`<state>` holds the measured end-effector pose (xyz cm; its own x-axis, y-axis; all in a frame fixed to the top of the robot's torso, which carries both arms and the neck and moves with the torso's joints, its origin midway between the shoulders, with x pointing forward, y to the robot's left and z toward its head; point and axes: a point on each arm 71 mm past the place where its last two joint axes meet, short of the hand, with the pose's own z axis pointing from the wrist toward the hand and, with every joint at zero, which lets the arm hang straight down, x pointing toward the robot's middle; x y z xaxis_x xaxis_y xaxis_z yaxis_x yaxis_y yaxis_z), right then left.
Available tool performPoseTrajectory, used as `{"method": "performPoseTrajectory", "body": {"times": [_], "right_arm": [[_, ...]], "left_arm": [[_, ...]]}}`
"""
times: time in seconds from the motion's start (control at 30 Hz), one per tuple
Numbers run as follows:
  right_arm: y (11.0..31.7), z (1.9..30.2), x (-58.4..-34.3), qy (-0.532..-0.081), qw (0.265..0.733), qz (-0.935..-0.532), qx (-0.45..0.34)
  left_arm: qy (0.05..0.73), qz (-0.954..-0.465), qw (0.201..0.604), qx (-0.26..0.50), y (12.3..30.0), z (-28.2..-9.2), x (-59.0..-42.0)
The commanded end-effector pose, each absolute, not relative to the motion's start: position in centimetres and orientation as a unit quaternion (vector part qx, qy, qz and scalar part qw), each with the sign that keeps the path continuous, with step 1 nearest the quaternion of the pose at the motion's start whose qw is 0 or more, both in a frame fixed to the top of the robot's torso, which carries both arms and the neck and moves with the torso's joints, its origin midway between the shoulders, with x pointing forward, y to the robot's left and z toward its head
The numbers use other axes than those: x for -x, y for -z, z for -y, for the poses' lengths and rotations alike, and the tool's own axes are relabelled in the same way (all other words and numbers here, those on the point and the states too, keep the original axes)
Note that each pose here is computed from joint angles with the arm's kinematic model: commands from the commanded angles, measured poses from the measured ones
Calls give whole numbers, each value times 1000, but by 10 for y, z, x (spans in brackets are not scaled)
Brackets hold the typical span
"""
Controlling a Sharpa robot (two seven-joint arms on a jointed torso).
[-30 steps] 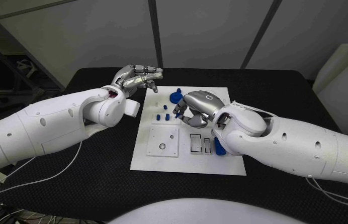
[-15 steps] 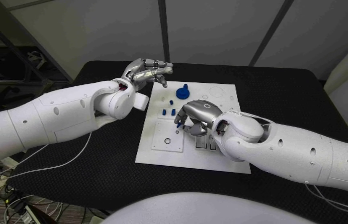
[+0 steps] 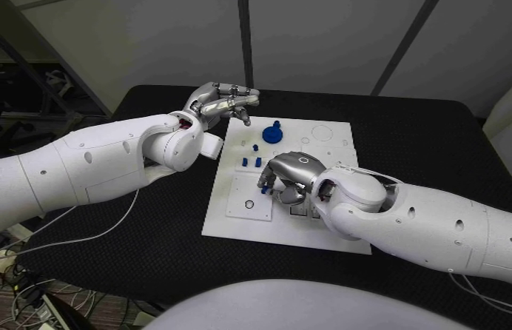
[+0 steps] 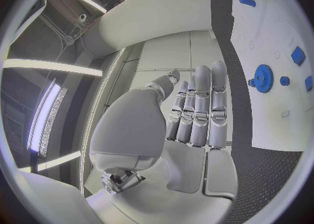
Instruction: Assemble the parts on the task board
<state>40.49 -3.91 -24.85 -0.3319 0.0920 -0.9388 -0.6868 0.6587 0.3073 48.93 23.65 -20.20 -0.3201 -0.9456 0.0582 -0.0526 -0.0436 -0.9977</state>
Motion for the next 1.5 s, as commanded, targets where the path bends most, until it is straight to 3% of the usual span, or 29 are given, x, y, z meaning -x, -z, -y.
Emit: {"method": "performPoseTrajectory", "body": {"times": [0.03,0.63,1.5], "right_arm": [[251,38,-404,-355,535,-736,216],[252,37,-407,-328,554,-732,222],[249,37,-402,-329,570,-718,227]], "left_arm": [[582,-573,381,433,201,-235,-489],[582,-573,380,433,201,-235,-490],[582,-575,379,433,201,-236,-490]]}}
